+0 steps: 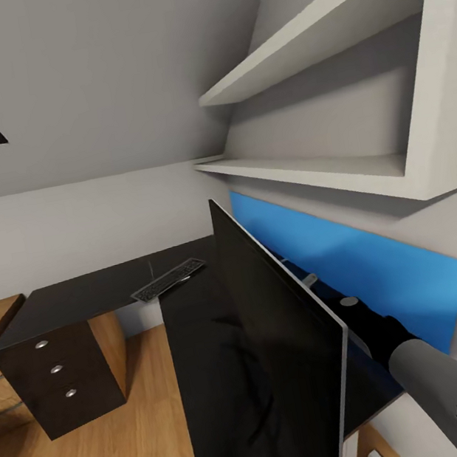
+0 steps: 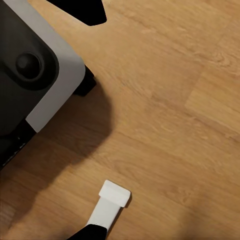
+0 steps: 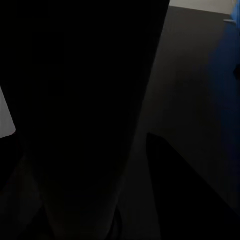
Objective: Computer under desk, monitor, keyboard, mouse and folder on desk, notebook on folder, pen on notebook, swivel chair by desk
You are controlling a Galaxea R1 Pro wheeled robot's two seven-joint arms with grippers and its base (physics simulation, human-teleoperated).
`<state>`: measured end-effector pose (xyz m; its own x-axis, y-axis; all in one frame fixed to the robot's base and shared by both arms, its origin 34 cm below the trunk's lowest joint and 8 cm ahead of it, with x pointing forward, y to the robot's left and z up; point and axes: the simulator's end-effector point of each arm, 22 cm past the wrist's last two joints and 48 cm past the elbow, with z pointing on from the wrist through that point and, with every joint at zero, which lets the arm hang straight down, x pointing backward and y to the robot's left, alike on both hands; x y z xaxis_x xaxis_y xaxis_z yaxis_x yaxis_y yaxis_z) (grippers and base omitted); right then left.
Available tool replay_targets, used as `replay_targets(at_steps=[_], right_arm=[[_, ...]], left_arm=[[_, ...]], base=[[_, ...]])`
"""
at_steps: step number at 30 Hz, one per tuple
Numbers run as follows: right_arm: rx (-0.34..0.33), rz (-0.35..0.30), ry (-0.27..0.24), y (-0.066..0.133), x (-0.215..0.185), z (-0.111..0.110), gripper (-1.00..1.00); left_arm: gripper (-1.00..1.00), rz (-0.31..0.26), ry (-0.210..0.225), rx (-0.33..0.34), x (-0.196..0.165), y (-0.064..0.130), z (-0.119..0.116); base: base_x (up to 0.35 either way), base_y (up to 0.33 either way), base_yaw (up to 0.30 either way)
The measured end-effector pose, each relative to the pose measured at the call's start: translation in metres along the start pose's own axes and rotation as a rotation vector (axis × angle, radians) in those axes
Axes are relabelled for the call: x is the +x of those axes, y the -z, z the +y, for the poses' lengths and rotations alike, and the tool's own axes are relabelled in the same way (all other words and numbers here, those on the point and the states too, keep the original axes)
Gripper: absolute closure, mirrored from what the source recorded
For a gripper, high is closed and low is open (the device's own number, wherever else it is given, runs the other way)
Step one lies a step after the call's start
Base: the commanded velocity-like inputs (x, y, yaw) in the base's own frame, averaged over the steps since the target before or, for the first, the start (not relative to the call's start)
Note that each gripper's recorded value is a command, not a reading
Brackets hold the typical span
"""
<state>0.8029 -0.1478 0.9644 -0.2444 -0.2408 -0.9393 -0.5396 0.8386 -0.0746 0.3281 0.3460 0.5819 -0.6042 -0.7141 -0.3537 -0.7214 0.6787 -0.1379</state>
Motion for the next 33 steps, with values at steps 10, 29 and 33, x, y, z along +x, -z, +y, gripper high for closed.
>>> replay_targets(at_steps=[10, 29, 33], right_arm=[[-0.002, -0.002, 0.000, -0.0004, -0.0012, 0.0017, 1.00], [-0.005, -0.003, -0.002, -0.0015, -0.0022, 0.0041, 1.00], [-0.005, -0.003, -0.003, -0.0016, -0.0024, 0.0043, 1.00]], left_arm=[[-1.00, 0.000, 0.000, 0.000, -0.0001, 0.0000, 0.0002], [-1.00, -0.001, 0.002, -0.004, -0.0009, -0.0001, 0.0016], [-1.00, -0.001, 0.002, -0.003, -0.0013, -0.0001, 0.0017]], base=[[0.000, -0.027, 0.000], [0.000, -0.240, 0.012], [0.000, -0.047, 0.151]])
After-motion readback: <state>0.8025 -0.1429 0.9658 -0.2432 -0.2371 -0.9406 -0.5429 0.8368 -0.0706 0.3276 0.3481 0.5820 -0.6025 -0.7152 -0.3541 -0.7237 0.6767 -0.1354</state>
